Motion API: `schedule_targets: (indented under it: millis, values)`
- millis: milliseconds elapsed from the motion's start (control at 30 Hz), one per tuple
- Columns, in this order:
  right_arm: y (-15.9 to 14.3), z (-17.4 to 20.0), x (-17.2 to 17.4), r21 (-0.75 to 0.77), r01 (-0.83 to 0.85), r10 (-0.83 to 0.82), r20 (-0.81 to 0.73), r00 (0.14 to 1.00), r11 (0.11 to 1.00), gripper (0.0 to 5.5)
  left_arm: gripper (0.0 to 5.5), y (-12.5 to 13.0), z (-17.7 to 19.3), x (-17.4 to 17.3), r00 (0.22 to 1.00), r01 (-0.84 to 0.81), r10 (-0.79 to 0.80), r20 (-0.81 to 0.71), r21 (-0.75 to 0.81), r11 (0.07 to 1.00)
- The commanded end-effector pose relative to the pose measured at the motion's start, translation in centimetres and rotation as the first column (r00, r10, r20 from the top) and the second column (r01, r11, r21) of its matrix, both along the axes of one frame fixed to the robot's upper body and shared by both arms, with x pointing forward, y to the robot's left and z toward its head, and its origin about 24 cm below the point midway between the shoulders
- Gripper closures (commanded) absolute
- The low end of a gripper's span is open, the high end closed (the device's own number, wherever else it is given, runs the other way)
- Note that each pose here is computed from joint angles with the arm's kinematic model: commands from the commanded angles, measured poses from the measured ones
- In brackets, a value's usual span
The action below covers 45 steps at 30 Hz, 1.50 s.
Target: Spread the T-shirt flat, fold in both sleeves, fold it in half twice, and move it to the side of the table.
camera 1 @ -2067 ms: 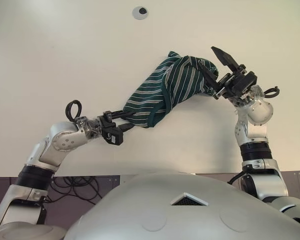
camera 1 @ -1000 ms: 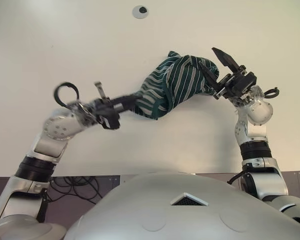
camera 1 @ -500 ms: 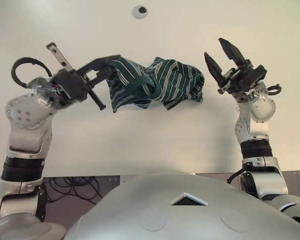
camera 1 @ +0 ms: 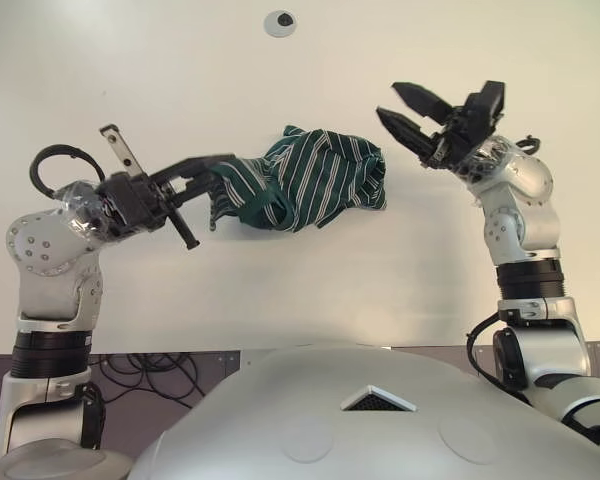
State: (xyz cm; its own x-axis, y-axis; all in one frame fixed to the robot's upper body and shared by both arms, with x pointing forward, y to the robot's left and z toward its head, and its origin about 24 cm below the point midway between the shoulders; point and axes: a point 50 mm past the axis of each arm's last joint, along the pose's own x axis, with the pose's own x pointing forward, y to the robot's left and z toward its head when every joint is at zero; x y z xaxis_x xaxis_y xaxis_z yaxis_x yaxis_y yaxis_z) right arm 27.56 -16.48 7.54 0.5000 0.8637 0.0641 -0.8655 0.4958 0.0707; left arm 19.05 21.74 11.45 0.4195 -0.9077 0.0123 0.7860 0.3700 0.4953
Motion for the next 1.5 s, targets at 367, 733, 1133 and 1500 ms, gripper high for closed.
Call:
schedule_targets:
  millis: [367,733,1133,1500]
  values:
    - [2.0,-0.2,3.1,-0.423,-0.083,0.051,-0.086,0.995,0.902,3.48,5.47,-1.1,-0.2,-0.3,0.995,0.103,-0.103,-0.005,0.032,0.994]
    - [2.4,-1.8,3.3,-0.511,-0.095,0.043,-0.112,0.993,0.854,3.48,5.47,-2.1,0.8,-0.4,0.992,0.122,-0.122,0.011,0.023,0.992]
    - [2.5,-2.0,3.1,-0.496,-0.114,0.051,-0.139,0.989,0.861,5.43,5.50,-2.3,1.2,-0.1,0.994,0.111,-0.111,0.012,0.023,0.994]
    - [2.5,-1.7,3.0,-0.471,-0.108,0.042,-0.149,0.988,0.875,5.47,5.50,-2.2,1.6,0.2,0.995,0.093,-0.093,0.024,0.016,0.996]
